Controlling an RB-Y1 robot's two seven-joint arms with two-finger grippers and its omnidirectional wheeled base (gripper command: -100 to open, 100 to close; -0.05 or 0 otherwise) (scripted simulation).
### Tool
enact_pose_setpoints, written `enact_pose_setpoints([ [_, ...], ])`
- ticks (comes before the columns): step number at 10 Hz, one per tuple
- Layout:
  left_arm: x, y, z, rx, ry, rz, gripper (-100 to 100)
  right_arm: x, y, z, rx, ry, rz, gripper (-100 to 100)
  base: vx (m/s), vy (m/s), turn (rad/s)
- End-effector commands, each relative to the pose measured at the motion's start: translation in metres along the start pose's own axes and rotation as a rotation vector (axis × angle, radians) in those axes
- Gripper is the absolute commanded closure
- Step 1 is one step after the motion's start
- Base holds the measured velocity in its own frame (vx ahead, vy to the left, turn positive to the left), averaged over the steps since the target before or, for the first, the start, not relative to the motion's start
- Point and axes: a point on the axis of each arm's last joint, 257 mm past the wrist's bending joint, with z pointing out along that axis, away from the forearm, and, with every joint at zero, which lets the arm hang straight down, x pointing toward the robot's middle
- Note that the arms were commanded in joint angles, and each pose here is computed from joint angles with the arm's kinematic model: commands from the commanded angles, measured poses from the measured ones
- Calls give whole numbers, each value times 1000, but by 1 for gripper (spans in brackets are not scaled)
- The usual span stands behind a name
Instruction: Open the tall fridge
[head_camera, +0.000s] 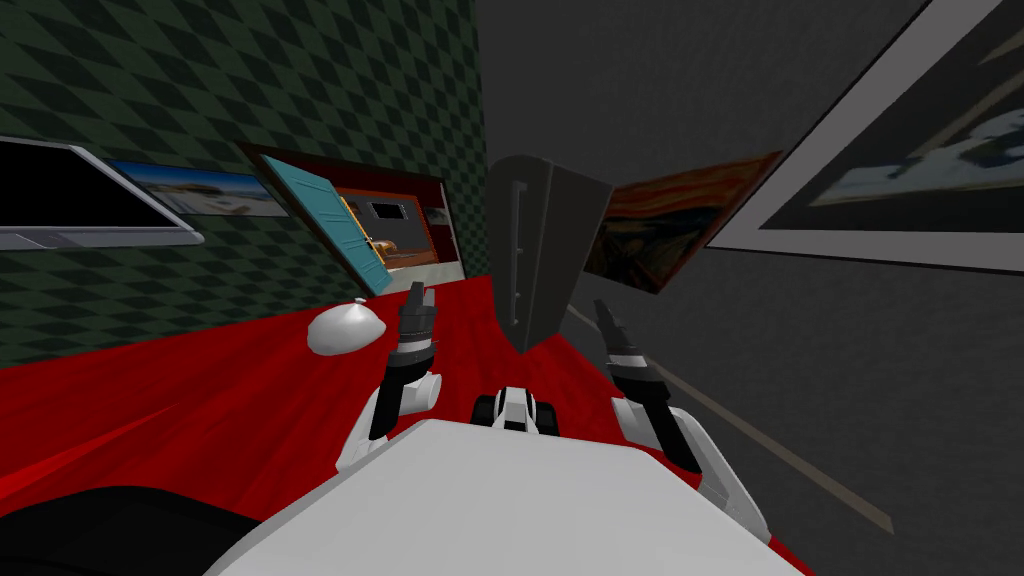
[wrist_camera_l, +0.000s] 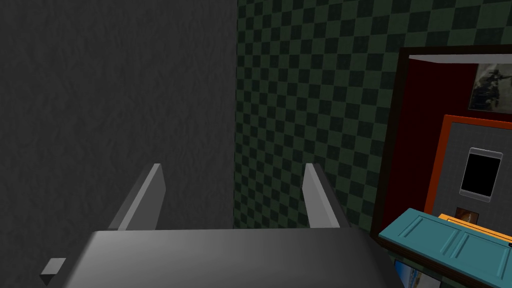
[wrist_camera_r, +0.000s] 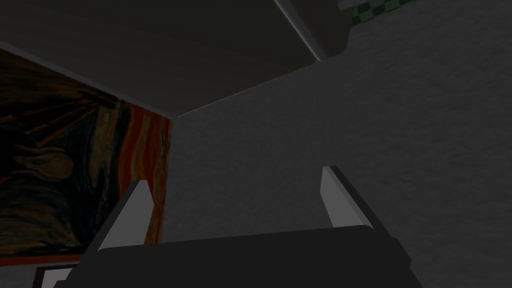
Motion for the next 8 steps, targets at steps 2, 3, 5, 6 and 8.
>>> enact_pose_setpoints([
  [2, 0, 0, 0, 0, 0, 0, 0, -2, 5, 3, -7, 26, -226, -100, 140, 111, 52],
  [3, 0, 0, 0, 0, 0, 0, 0, -3, 6, 4, -7, 30, -288, -100, 135, 130, 53],
  [5, 0, 0, 0, 0, 0, 0, 0, -4, 7, 5, -7, 35, -358, -100, 119, 120, 35],
  [6, 0, 0, 0, 0, 0, 0, 0, -6, 8, 6, -6, 38, -425, -100, 74, 80, 30],
  [8, 0, 0, 0, 0, 0, 0, 0, -10, 10, 8, -2, 40, -553, -100, 124, 104, 62],
])
